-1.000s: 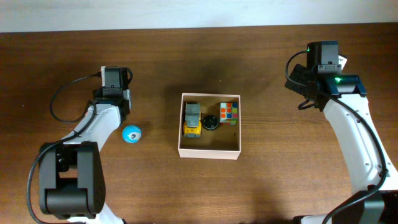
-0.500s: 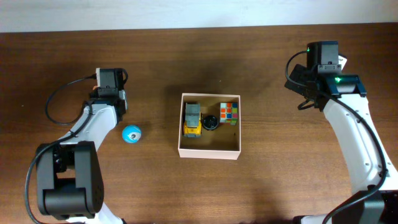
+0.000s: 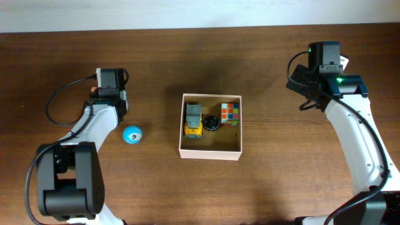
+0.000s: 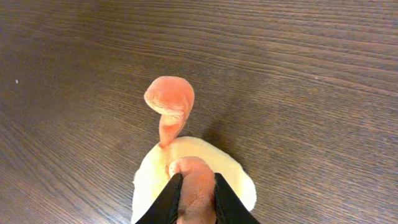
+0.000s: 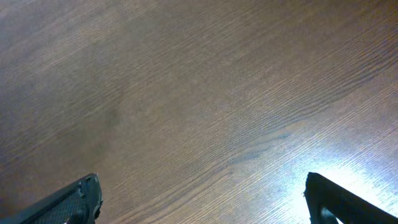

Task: Pack container
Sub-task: 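Carry the duck with the left gripper into the box and release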

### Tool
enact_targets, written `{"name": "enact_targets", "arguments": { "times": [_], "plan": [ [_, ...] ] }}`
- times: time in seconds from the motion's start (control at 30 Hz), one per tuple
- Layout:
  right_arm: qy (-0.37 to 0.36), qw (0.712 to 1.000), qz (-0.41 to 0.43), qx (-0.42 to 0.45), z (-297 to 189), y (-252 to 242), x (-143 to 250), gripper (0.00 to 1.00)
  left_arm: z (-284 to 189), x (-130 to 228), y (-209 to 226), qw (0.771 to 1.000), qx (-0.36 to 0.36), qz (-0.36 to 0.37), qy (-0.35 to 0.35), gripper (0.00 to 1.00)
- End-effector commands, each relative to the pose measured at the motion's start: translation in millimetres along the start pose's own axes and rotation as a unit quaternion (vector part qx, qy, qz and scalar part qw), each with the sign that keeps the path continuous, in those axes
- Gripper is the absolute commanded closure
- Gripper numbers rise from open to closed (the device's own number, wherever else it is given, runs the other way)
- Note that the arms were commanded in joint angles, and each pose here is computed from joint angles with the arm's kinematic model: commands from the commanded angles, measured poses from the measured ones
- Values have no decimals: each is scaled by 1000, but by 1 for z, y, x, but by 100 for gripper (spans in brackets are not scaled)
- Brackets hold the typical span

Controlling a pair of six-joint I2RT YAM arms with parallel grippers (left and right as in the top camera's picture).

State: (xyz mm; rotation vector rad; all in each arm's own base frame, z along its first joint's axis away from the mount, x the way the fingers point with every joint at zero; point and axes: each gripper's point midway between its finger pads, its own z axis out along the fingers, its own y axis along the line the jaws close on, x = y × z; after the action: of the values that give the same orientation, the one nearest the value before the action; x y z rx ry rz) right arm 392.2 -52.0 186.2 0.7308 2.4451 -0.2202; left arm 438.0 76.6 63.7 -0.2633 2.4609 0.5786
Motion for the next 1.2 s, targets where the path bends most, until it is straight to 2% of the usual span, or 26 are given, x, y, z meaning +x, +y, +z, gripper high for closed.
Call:
{"name": "enact_targets", "arguments": {
  "times": [0.0, 0.33, 0.57, 0.8, 1.0, 1.17],
  "plan": [
    [-2, 1000, 8, 1, 0, -1, -3, 1, -5, -15, -6, 1000, 2, -6, -17, 83],
    [-2, 1000, 8, 1, 0, -1, -3, 1, -38, -56, -19, 997, 22, -13, -74, 83],
    [-2, 1000, 8, 1, 0, -1, -3, 1, -89, -84, -33, 990, 52, -15, -131, 83],
    [-2, 1000, 8, 1, 0, -1, -3, 1, -159, -103, -50, 976, 96, -12, -194, 83],
    [-2, 1000, 8, 1, 0, -1, -3, 1, -213, -107, -58, 963, 133, -7, -235, 84],
    [-2, 1000, 8, 1, 0, -1, -3, 1, -258, -93, -78, 952, 175, 24, -252, 84]
  ]
}}
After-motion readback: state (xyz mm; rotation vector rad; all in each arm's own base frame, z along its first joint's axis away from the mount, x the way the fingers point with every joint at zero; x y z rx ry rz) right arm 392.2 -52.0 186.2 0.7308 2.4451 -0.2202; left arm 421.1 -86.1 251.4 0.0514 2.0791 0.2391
